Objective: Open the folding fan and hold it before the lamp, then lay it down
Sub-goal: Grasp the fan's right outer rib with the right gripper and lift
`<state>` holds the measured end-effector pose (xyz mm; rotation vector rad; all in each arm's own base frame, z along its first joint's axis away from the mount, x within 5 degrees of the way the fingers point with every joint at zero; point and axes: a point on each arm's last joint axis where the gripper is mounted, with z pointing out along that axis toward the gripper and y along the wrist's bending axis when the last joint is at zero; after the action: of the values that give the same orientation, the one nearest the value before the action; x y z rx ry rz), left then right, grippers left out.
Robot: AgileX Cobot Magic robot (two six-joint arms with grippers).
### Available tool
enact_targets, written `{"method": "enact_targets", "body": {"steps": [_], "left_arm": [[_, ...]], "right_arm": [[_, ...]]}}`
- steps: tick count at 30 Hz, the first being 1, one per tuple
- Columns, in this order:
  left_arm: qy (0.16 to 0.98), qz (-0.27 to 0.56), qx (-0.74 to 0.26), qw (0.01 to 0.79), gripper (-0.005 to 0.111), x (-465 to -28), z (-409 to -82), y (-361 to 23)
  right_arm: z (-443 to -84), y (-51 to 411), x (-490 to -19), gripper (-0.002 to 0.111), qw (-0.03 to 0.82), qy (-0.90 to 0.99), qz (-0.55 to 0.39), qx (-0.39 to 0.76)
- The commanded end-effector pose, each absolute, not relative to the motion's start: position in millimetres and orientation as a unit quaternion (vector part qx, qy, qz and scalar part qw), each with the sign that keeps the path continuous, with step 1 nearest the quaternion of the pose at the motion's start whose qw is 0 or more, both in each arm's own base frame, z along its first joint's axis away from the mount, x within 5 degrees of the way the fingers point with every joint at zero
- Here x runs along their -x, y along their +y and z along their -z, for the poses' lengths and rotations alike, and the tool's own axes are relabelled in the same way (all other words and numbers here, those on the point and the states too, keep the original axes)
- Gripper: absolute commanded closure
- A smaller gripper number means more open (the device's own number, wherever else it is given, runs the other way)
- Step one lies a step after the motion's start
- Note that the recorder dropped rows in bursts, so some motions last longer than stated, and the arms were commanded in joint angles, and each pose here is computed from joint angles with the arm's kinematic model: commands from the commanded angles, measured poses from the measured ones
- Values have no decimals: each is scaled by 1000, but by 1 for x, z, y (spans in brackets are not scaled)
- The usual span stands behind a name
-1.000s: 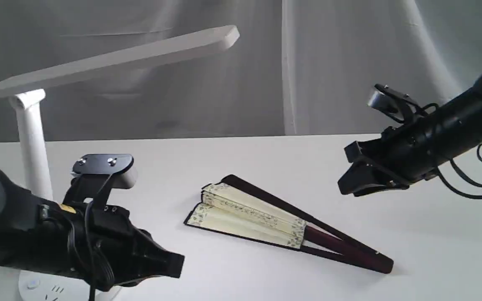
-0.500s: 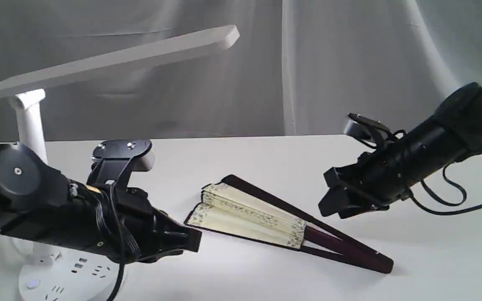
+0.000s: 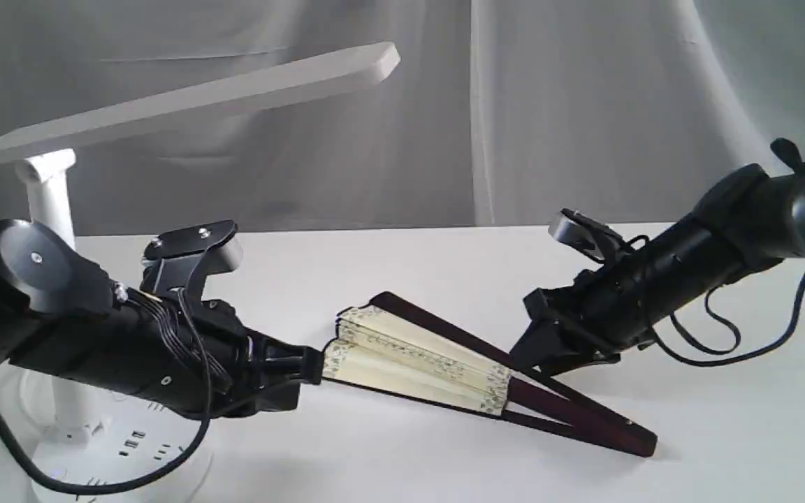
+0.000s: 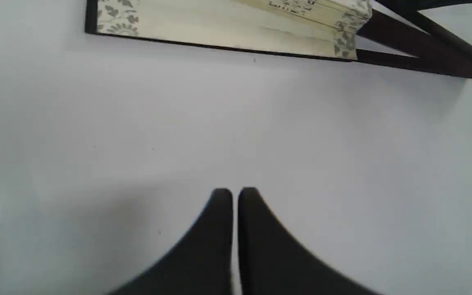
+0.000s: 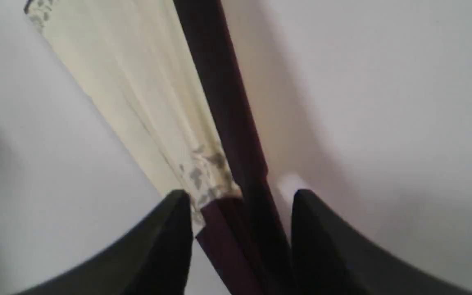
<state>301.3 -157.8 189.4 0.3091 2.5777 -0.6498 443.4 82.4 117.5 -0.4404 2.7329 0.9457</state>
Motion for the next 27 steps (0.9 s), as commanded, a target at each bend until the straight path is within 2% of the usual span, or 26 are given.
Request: {"method": "enact_targets", "body": {"steps": [1,12,27], "left_arm": [[936,241,-116,227,104,-301,-191,-158],[937,245,-119,219,104,-300,-191,-159],[937,245,-119,218,104,-300,-191,-159]], "right_arm": [[-122,87,-452,68,93,921,-344,154],[-109,94,-469,68,52,906,-390,158],[-87,99,-481,69,52,896,-420,131]]}}
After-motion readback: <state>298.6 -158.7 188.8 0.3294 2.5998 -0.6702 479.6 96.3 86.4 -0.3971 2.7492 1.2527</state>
